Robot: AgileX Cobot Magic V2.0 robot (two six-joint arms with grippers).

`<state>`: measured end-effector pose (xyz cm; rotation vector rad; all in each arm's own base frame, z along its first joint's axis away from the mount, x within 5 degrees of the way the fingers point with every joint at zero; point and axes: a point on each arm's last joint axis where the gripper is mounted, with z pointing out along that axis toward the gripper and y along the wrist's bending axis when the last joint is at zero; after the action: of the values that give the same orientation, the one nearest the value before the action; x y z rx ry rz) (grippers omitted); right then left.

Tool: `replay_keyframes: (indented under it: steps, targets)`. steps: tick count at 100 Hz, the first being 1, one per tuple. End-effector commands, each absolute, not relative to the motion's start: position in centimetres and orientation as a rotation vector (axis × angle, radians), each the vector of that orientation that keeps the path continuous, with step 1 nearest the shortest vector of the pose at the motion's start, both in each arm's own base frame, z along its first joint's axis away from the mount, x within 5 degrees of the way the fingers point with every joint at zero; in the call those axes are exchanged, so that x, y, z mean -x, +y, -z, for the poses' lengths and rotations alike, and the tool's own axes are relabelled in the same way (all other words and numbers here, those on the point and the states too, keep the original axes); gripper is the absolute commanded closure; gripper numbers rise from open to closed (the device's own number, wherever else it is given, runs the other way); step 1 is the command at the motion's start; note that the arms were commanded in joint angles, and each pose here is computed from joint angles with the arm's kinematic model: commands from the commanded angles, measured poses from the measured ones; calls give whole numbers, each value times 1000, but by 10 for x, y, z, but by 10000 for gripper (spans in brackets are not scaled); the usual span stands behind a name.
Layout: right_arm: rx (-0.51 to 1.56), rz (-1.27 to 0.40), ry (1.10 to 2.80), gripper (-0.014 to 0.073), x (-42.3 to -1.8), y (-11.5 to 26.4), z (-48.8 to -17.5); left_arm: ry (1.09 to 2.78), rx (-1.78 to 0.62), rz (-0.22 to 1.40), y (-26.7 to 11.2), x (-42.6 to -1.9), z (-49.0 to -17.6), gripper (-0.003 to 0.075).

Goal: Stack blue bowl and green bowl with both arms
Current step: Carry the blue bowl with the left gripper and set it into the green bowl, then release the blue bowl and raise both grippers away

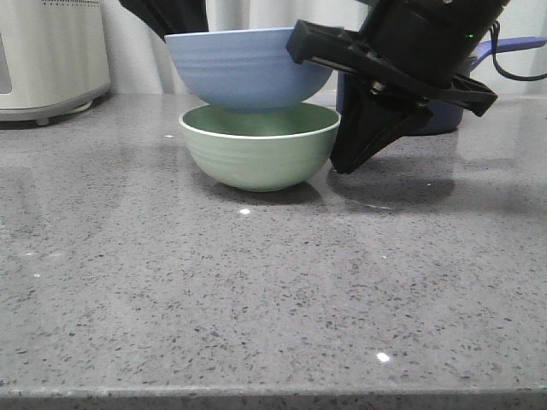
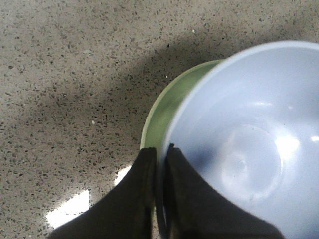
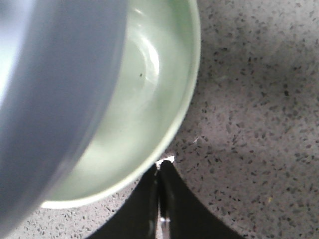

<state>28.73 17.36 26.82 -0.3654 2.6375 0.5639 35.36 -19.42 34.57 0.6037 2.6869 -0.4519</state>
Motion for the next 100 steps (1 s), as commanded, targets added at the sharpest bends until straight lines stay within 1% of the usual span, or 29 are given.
replay_keyframes:
  steps: [1, 9, 26, 33, 38, 69, 73, 79, 89, 100]
  targets:
    - [351, -601, 2545, 584, -287, 173, -290, 2571, -593, 524, -196, -343, -378, 726]
    - [351, -601, 2545, 584, -287, 173, -290, 2570, -596, 523, -196, -343, -378, 675]
    - [351, -601, 2545, 584, -287, 173, -290, 2570, -596, 523, -196, -343, -378, 505]
    - [351, -601, 2545, 584, -287, 173, -290, 2570, -596, 523, -196, -343, -378, 454]
    - [351, -601, 2545, 584, -287, 173, -290, 2570, -596, 523, -196, -343, -378, 435]
    - [350, -602, 2545, 584, -287, 174, -290, 2564, -596, 515, -195, -343, -379, 437]
    - [352, -609, 2562, 584, -286, 174, -290, 2559, -596, 504, -194, -342, -380, 437]
    - [374, -619, 2630, 584, -280, 173, -287, 2556, -599, 472, -192, -342, -381, 437]
    - [379, -608, 2637, 584, -279, 171, -287, 2551, -590, 418, -187, -341, -381, 437]
    - [360, -600, 2648, 584, -281, 165, -288, 2502, -568, 423, -183, -334, -386, 438]
